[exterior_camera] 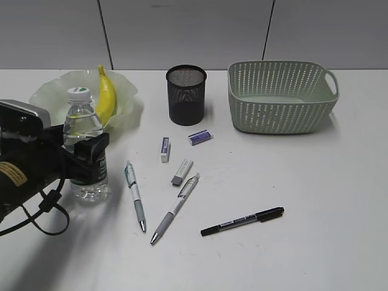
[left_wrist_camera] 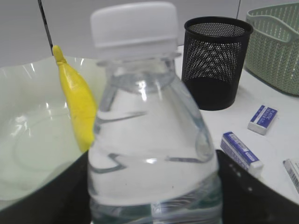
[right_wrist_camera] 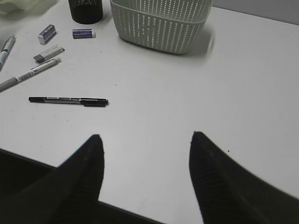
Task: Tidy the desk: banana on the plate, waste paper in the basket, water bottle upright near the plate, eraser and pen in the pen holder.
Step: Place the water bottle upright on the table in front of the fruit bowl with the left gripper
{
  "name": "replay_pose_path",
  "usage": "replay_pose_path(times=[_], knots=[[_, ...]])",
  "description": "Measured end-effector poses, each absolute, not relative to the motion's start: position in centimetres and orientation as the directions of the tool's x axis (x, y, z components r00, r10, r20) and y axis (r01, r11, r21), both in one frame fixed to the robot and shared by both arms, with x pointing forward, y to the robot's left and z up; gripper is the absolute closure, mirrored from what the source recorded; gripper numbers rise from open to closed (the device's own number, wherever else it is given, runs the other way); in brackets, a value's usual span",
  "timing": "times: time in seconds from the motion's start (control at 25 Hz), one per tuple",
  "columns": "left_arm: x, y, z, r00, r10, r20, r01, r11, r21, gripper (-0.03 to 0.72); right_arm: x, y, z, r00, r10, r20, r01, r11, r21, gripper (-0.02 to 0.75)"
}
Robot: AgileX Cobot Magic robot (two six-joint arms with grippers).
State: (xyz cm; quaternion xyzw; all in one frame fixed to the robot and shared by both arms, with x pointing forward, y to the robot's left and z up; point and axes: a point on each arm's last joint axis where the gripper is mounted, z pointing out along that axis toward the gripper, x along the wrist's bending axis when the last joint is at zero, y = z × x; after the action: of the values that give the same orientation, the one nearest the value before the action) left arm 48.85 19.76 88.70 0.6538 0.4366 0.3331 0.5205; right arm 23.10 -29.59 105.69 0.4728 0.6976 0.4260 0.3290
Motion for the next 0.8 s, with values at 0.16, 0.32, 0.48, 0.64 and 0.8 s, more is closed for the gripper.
replay_pose_path(times=[0.16, 0.32, 0.48, 0.64, 0.8], knots=[[48.85, 19.76, 88.70, 0.397, 0.918, -0.019, 0.224, -0.077, 0.972, 0.136, 23.10, -29.59, 105.69, -0.336, 0.940, -0.056, 0.379, 0.190, 0.906, 0.274], [48.85, 19.76, 88.71, 0.397, 0.918, -0.019, 0.223, -0.076, 0.972, 0.127, 23.10, -29.59, 105.69, -0.336, 0.940, -0.056, 0.379, 0.190, 0.906, 0.274], [48.85, 19.76, 88.71, 0.397, 0.918, -0.019, 0.223, -0.076, 0.972, 0.122, 23.10, -29.59, 105.69, -0.336, 0.940, -0.056, 0.379, 0.190, 0.906, 0.274], [48.86, 19.76, 88.72, 0.397, 0.918, -0.019, 0.222, -0.076, 0.972, 0.116, 23.10, -29.59, 105.69, -0.336, 0.940, -0.056, 0.379, 0.190, 0.906, 0.274], [48.86, 19.76, 88.74, 0.397, 0.918, -0.019, 0.221, -0.075, 0.972, 0.109, 23.10, -29.59, 105.69, -0.336, 0.940, -0.056, 0.379, 0.190, 0.906, 0.274]])
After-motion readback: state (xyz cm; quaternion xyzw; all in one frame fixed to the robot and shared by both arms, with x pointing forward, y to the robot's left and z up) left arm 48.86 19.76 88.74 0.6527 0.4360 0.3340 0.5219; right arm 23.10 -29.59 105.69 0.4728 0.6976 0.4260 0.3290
